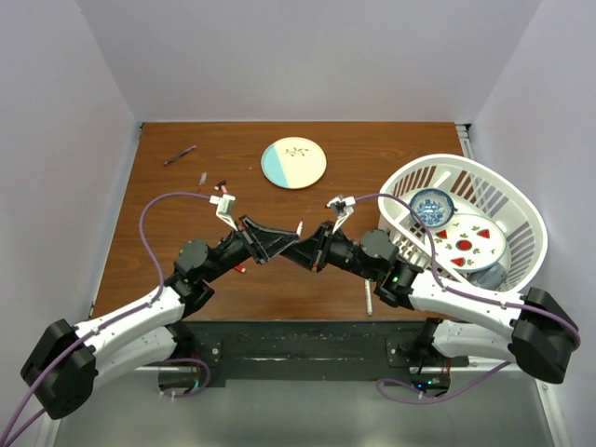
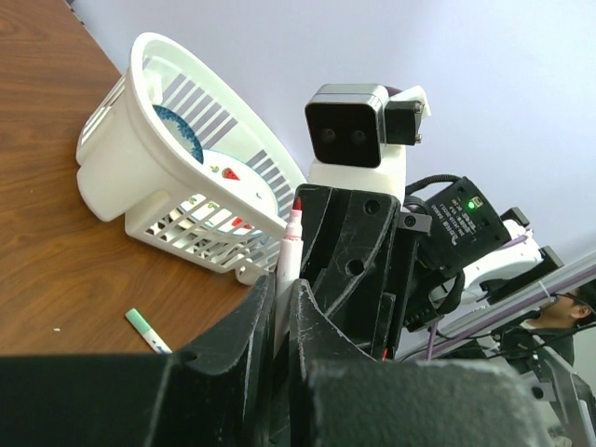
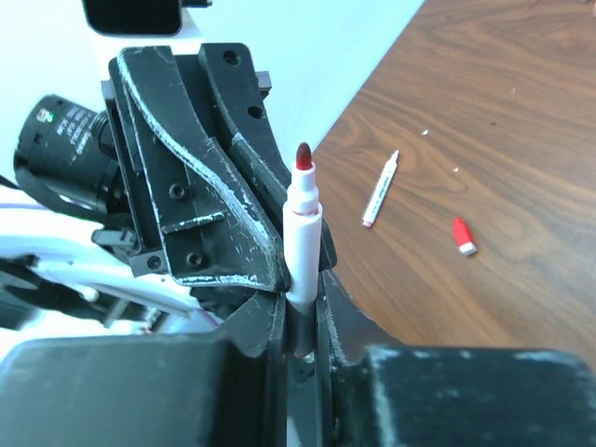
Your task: Insert the pens into the pen caps
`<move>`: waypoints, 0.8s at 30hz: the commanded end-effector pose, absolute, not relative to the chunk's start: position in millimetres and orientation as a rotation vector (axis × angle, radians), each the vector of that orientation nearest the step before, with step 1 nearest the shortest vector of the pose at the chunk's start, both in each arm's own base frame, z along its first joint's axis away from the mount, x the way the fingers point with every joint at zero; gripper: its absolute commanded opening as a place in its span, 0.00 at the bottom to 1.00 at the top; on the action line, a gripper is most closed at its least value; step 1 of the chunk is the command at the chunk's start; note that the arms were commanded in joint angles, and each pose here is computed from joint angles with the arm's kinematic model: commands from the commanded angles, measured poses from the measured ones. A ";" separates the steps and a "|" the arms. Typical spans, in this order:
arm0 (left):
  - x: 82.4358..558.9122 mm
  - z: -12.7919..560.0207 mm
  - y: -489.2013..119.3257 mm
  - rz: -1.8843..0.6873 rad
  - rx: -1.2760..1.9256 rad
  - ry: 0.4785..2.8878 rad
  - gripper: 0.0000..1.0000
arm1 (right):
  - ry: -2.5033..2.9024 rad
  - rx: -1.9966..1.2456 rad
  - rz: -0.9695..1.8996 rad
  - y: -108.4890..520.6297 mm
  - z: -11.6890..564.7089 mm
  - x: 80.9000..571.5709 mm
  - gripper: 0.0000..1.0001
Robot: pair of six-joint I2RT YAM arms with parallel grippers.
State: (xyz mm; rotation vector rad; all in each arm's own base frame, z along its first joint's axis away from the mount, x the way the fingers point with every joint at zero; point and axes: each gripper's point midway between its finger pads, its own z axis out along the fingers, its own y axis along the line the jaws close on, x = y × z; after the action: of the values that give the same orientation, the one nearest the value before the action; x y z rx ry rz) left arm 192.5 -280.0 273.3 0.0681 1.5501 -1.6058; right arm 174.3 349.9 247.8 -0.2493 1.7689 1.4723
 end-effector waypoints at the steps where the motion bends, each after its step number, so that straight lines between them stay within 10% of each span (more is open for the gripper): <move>1: 189.1 288.2 -277.2 -1.620 0.061 1.483 0.00 | 1.634 -0.195 1.504 344.7 276.1 177.6 0.00; 4: 188.7 284.7 -275.6 -1.588 0.072 1.508 0.00 | 1.626 -0.194 1.491 338.3 275.7 175.3 0.00; 8: 201.8 276.2 -268.0 -1.451 0.011 1.633 0.56 | 1.682 -0.201 1.416 325.8 263.0 174.1 0.00; 10: 210.8 257.8 -258.1 -1.350 -0.084 1.742 0.68 | 1.718 -0.184 1.367 315.2 251.5 173.4 0.00; 17: 231.7 184.9 -181.4 -0.792 -0.456 2.018 0.62 | 1.794 -0.185 1.222 283.3 228.8 168.8 0.00; 24: 245.9 199.6 -164.0 -0.318 0.295 2.004 0.52 | 1.756 -0.186 1.177 258.1 237.8 161.3 0.00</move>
State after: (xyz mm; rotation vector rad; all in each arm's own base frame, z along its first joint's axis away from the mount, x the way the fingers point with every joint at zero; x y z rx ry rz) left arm 232.3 -188.3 181.2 -0.0991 2.0390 -0.6764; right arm 158.3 274.4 242.8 -0.1879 1.7585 1.2652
